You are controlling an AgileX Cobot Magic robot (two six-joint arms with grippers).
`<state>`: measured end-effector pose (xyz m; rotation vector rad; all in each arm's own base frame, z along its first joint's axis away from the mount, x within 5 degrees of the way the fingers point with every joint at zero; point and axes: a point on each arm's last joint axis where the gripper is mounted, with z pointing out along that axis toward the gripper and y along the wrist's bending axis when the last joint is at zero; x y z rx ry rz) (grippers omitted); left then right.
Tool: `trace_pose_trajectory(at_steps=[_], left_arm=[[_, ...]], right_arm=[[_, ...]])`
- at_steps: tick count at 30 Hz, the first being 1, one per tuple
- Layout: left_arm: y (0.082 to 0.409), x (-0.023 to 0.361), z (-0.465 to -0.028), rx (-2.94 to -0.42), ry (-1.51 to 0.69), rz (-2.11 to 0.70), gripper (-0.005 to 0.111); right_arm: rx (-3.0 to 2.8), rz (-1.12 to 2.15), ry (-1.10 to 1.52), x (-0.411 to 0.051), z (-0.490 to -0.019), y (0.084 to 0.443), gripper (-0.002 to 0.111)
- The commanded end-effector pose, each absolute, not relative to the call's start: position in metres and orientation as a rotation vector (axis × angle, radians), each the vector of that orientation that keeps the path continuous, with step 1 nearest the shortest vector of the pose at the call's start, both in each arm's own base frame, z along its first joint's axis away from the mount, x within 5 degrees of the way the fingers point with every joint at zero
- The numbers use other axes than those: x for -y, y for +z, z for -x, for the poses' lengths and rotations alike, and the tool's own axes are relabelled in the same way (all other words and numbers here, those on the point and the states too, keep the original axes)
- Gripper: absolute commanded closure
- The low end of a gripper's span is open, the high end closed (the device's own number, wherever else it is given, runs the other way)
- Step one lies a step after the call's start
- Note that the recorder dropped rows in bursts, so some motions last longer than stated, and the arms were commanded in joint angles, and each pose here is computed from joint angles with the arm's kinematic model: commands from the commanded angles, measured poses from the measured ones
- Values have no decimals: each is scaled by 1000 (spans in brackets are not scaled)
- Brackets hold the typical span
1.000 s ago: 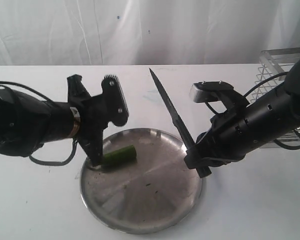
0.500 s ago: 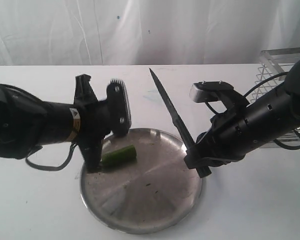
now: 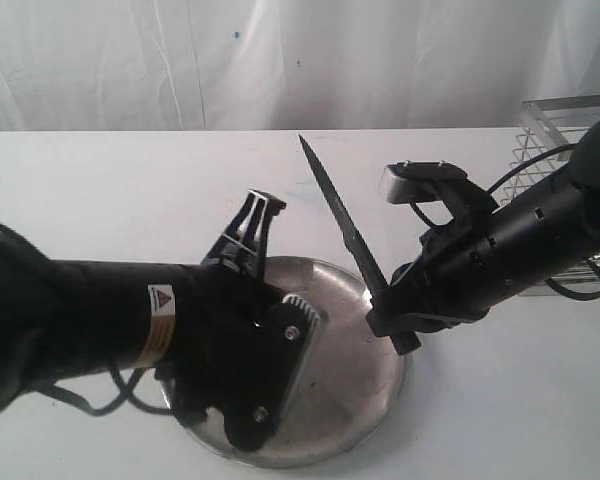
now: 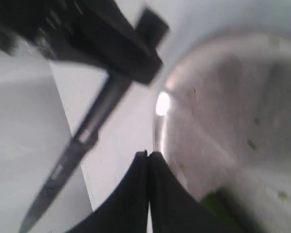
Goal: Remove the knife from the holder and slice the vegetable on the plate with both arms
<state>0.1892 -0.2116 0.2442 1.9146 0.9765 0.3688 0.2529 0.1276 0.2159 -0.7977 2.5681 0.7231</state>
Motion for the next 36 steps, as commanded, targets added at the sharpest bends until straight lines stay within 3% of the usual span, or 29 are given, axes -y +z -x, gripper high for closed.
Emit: trace_pose_trajectory(at_steps=[1,3,6,10,14,21,24,28,32,36], left_arm=[[265,229,-146,-924,169,-1837,107],[267,238,-129,-929,53,-1826,107],[270,243,-122,-1302,-90,-1562,107],[293,219,-148,-1579,285,-1189,107],[322,180,-173,-1899,673,-1150,107],[316,117,-215,-2476,418,-1205,107],[308,124,-210,-2487,70,-1417,107],[309,153,-214,-2148,-214,-1612,107],[290,162,-233,-2017,-134,-1773,103],[258,167,-252,-1978,-38,-1946,79]], right_arm=[[-2563,782,733,-128,-251,217,108],[-2563,782,733,-128,-251,217,108],[-2563,782,733,-128,-251,217,108],[-2563,782,733,-128,-251,217,108],[-2563,782,733,-128,-251,217,108],[-2563,782,733,-128,-251,217,108],[-2564,783,735,-128,-251,217,108],[-2565,789,729,-128,-251,217,108],[-2570,807,723,-127,-250,216,108],[-2579,797,719,-127,-250,216,108]])
